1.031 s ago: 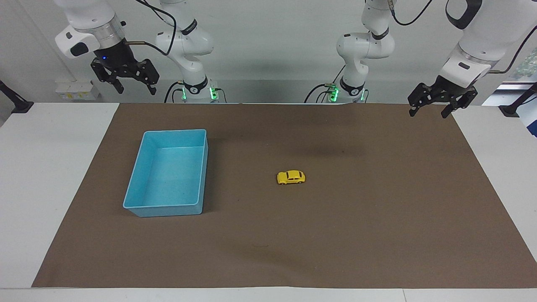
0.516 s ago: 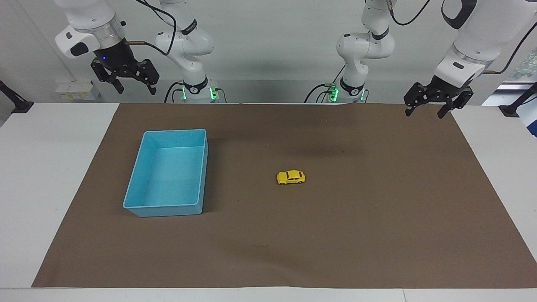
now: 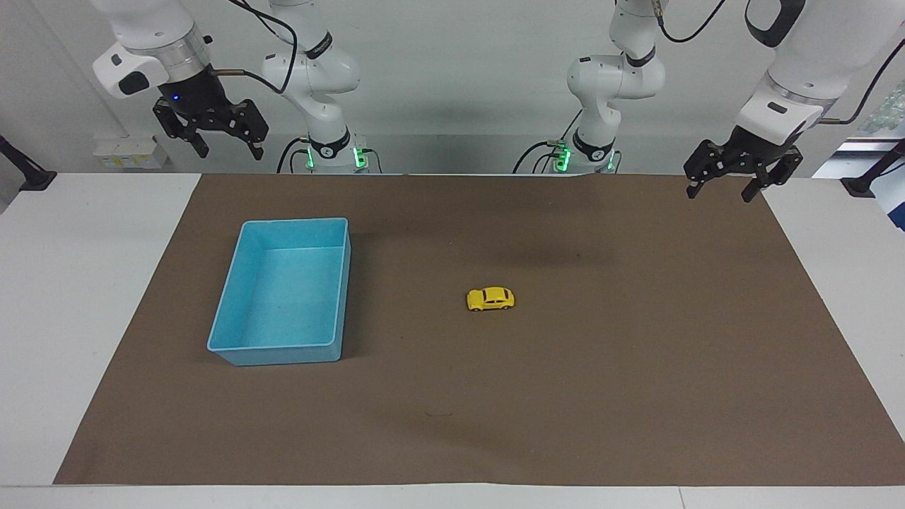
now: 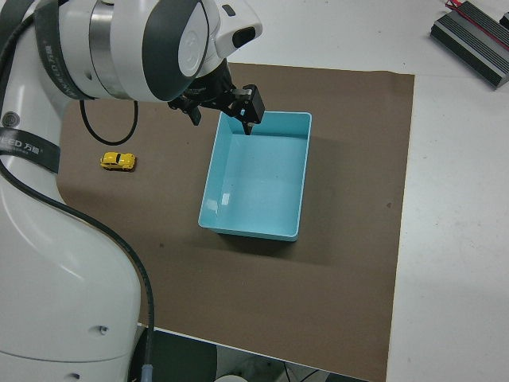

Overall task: Wind up and store yellow beetle car
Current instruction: 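Move the left gripper over to the yellow toy car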

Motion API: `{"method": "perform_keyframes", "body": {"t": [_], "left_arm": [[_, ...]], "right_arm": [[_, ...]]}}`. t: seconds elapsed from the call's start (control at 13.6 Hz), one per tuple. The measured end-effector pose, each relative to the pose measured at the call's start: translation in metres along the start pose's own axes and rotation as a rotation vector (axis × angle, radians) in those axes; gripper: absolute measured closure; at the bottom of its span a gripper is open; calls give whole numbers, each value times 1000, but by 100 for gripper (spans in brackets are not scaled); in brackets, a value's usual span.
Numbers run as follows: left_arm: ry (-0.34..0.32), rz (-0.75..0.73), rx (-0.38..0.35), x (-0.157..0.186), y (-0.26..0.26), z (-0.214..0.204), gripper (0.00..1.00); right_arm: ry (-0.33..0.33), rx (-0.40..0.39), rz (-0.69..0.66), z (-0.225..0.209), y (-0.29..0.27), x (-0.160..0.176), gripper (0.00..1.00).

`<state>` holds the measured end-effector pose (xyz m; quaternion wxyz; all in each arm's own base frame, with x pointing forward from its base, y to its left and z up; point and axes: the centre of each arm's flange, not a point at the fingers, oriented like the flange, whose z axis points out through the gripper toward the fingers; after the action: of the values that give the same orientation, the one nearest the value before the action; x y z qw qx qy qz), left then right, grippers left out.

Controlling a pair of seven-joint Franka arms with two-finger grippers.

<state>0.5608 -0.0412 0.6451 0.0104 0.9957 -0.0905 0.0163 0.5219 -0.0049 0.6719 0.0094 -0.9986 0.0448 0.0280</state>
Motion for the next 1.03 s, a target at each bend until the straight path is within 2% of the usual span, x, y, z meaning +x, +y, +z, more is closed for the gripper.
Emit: {"method": "perform_keyframes", "body": {"t": [0.37,0.59,0.81,1.03], "left_arm": [[-29,302,-8,8,1,38,0],[-24,592,-12,15,14,61,0],[-11,830,-11,23,58,89,0],[-26,981,-20,29,115,132,0]], "right_arm": [[0,0,0,0,0,0,0],[0,0,0,0,0,0,0],[0,0,0,0,0,0,0],[0,0,0,0,0,0,0]]}}
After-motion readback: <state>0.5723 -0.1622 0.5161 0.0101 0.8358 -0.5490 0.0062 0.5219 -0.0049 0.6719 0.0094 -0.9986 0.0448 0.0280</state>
